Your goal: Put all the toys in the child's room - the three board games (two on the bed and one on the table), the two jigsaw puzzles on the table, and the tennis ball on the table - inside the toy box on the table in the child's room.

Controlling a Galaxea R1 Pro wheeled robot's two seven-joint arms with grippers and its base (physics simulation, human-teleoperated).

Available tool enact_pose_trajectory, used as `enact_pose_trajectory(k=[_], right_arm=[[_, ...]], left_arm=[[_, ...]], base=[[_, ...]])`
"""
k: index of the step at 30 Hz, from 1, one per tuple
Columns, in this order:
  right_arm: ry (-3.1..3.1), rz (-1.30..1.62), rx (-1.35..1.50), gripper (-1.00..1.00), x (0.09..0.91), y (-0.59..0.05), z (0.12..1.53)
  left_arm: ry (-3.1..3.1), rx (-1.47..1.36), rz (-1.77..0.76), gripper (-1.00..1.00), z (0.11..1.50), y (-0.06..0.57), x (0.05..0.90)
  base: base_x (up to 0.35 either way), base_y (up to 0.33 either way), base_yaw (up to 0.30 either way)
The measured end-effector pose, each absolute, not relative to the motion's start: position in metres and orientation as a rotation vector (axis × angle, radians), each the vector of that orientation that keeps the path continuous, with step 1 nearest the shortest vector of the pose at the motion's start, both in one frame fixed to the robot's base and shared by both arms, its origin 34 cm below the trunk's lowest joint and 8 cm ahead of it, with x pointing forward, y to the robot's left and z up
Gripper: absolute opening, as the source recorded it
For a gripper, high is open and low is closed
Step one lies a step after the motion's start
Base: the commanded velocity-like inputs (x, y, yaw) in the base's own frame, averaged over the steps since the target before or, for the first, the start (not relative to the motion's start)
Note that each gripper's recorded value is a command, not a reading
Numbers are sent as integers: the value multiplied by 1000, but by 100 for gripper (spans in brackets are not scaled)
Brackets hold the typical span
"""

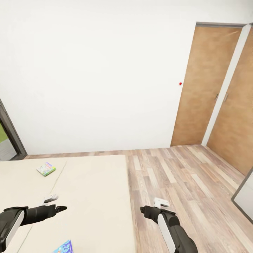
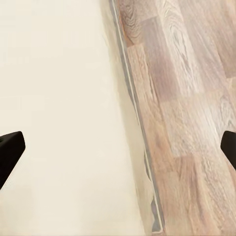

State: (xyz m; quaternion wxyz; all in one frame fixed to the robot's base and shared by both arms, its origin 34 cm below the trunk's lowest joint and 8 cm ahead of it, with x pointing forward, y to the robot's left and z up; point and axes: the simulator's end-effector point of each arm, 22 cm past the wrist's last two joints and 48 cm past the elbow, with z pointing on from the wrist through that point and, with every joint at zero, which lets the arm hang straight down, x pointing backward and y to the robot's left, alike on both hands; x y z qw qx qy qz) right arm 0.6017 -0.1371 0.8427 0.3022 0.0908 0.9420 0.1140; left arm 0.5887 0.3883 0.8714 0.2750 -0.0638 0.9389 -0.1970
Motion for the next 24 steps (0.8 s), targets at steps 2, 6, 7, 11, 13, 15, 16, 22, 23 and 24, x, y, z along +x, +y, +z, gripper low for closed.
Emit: enact_pose_trajectory(k=[2, 6, 7, 11, 13, 15, 16, 22, 23, 24], right_arm=[[2497, 302, 241, 100, 602, -137, 843], [2500, 303, 242, 100, 601, -137, 842], [2501, 303, 242, 100, 601, -137, 841], [2507, 302, 244, 100, 600, -137, 838], [2511, 302, 245, 100, 600, -137, 837], [2514, 302, 245, 100, 599, -137, 835], [2515, 302, 246, 100, 599, -137, 835], [2517, 302, 245, 100, 599, -137, 833], [2517, 301, 245, 100, 599, -137, 833], [2517, 301, 245, 100, 599, -137, 833]], left_arm=[[2524, -171, -529, 100, 871, 388, 589], [2526, -172, -530, 100, 870, 388, 588], [2527, -173, -530, 100, 870, 388, 588], [2532, -175, -530, 100, 867, 388, 588], [2534, -176, -530, 100, 866, 388, 587], [2537, -177, -530, 100, 865, 388, 587], [2538, -177, -531, 100, 864, 388, 587], [2542, -177, -531, 100, 862, 388, 587], [2542, -178, -532, 100, 862, 388, 586], [2543, -178, -532, 100, 862, 388, 586]], base=[[0, 290, -33], [0, 284, -17], [0, 229, -10], [0, 135, -6], [0, 68, -3], [-4, 47, -2], [-23, 57, -1], [-88, 137, -1], [-103, 174, 0], [-82, 155, 0]])
